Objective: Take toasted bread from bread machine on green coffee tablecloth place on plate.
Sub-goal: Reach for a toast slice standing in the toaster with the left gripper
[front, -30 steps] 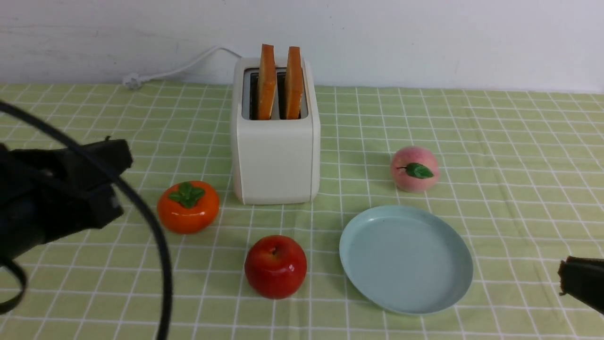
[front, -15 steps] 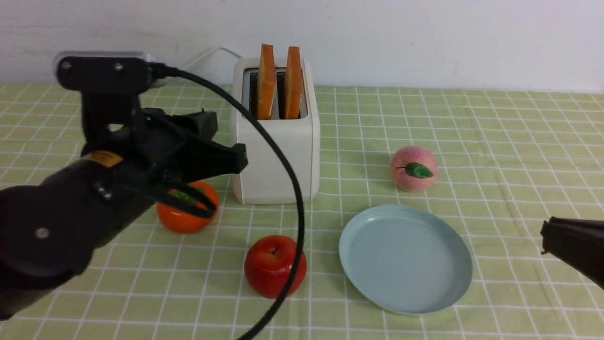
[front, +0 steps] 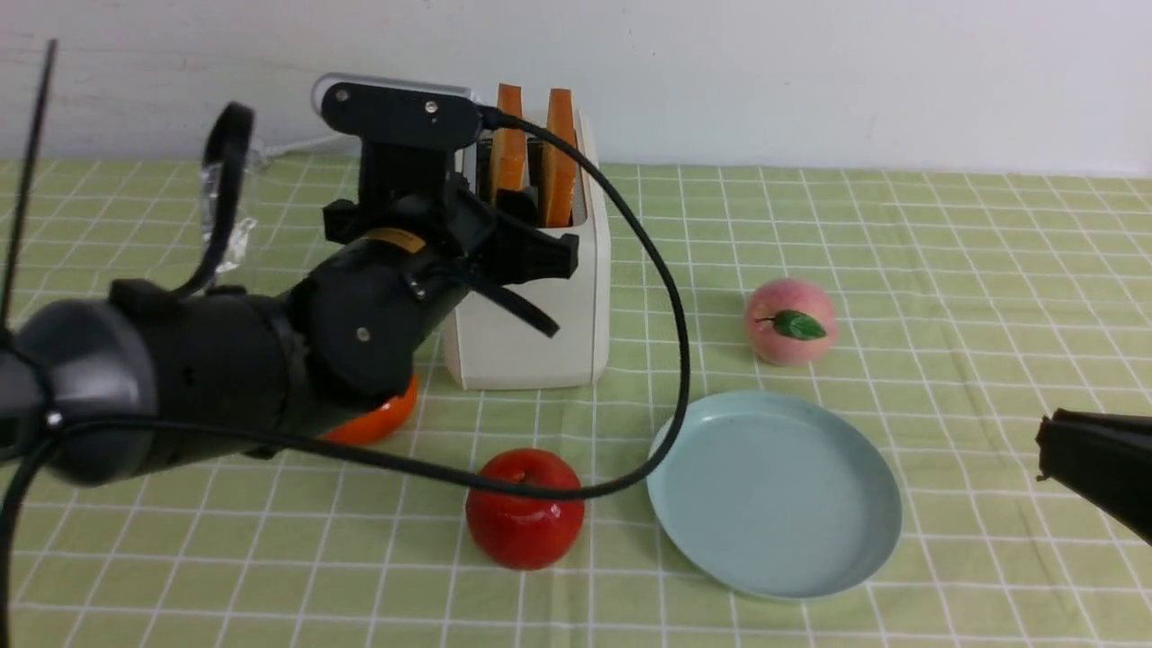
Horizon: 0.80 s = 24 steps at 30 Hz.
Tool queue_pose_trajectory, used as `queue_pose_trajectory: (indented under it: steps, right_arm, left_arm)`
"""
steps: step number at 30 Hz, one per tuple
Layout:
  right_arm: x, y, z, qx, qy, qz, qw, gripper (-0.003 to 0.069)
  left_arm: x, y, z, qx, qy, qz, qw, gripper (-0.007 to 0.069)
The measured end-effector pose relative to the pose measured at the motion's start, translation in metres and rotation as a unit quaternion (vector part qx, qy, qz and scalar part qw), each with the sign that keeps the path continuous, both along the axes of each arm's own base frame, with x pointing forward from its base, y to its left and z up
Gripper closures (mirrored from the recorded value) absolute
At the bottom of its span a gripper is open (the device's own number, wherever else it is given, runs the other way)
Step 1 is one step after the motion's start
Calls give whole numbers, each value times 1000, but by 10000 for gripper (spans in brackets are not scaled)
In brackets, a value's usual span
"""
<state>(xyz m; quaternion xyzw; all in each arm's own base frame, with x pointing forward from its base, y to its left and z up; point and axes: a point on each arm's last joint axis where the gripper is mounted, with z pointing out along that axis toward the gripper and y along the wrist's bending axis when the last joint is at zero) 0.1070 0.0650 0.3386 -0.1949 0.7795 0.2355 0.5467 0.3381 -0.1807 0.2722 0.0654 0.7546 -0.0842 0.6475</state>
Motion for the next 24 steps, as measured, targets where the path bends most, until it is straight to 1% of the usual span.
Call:
queue_pose_trajectory:
  steps: [6,13,15,19,21,24]
  right_arm:
    - [0,0,0,-1,-1,0,1000,656]
    - [0,0,0,-1,-1,0,1000,656]
    - [0,0,0,-1,-1,0,1000,656]
    - [0,0,0,-1,-1,0,1000,656]
    - [0,0,0,-1,-1,0,1000,656]
    - [0,0,0,-1,-1,0,1000,656]
  left_arm:
    - [28,-3,-10,9,-16,20,1000,235]
    - [51,6,-18,10,-18,44,999,308]
    - [55,5,-18,11,-22,44,999,328]
    - [57,3,-14,14,-28,43,999,338]
    - [59,1,-9,11,-38,28,999,338]
    - [60,2,-7,6,-44,35,998,352]
